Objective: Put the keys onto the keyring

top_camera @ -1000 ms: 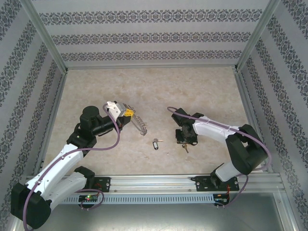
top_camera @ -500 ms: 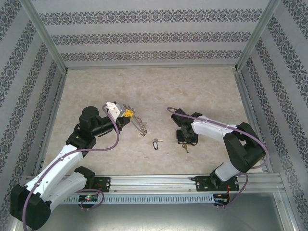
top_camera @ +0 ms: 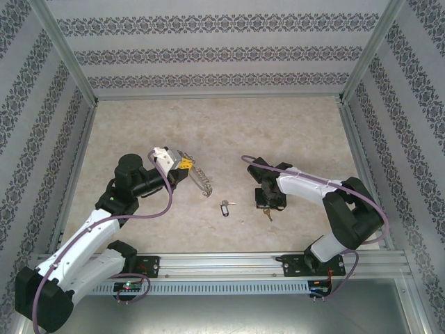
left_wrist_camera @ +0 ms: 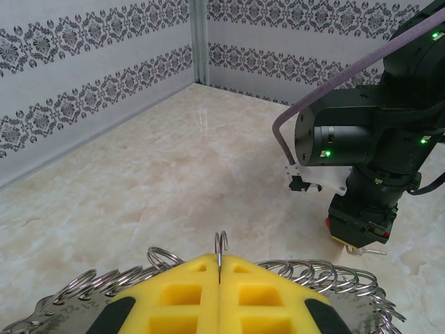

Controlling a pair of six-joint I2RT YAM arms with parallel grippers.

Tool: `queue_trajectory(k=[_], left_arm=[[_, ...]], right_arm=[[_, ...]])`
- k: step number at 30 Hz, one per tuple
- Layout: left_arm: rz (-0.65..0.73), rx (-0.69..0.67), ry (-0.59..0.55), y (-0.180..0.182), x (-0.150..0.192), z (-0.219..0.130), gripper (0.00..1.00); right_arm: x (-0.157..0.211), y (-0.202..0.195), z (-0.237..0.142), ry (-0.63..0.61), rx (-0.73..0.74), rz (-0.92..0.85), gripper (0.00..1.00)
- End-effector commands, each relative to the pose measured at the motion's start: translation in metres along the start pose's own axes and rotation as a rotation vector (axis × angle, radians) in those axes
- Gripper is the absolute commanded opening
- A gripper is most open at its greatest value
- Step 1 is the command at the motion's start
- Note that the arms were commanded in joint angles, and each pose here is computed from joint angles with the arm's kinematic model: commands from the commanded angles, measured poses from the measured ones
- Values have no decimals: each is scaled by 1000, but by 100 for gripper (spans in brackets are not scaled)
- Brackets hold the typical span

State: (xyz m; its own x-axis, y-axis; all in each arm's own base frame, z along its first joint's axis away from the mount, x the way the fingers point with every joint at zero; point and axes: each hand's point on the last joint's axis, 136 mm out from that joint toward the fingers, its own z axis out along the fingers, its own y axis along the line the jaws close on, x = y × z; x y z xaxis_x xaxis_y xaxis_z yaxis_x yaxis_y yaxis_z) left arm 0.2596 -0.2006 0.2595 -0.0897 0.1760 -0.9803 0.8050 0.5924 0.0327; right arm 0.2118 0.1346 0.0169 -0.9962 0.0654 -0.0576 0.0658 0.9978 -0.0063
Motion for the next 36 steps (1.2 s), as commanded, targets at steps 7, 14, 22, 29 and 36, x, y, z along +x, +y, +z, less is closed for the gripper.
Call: queue_trajectory(k=[7, 14, 22, 29, 36], left_arm=[[31, -1, -37, 0, -13, -3, 0], [29, -1, -38, 1, -13, -3, 0], [31, -1, -45, 0, -14, -4, 0], [30, 0, -47, -1, -14, -5, 0], [32, -2, -47, -1, -14, -6, 0]], right_arm=[[0, 1, -4, 8, 15, -6, 12], [2, 1, -4, 20, 14, -17, 13], [4, 1, -6, 23, 12, -23, 13], [7, 2, 0, 52, 14, -24, 13], [5, 2, -2, 38, 23, -26, 12]])
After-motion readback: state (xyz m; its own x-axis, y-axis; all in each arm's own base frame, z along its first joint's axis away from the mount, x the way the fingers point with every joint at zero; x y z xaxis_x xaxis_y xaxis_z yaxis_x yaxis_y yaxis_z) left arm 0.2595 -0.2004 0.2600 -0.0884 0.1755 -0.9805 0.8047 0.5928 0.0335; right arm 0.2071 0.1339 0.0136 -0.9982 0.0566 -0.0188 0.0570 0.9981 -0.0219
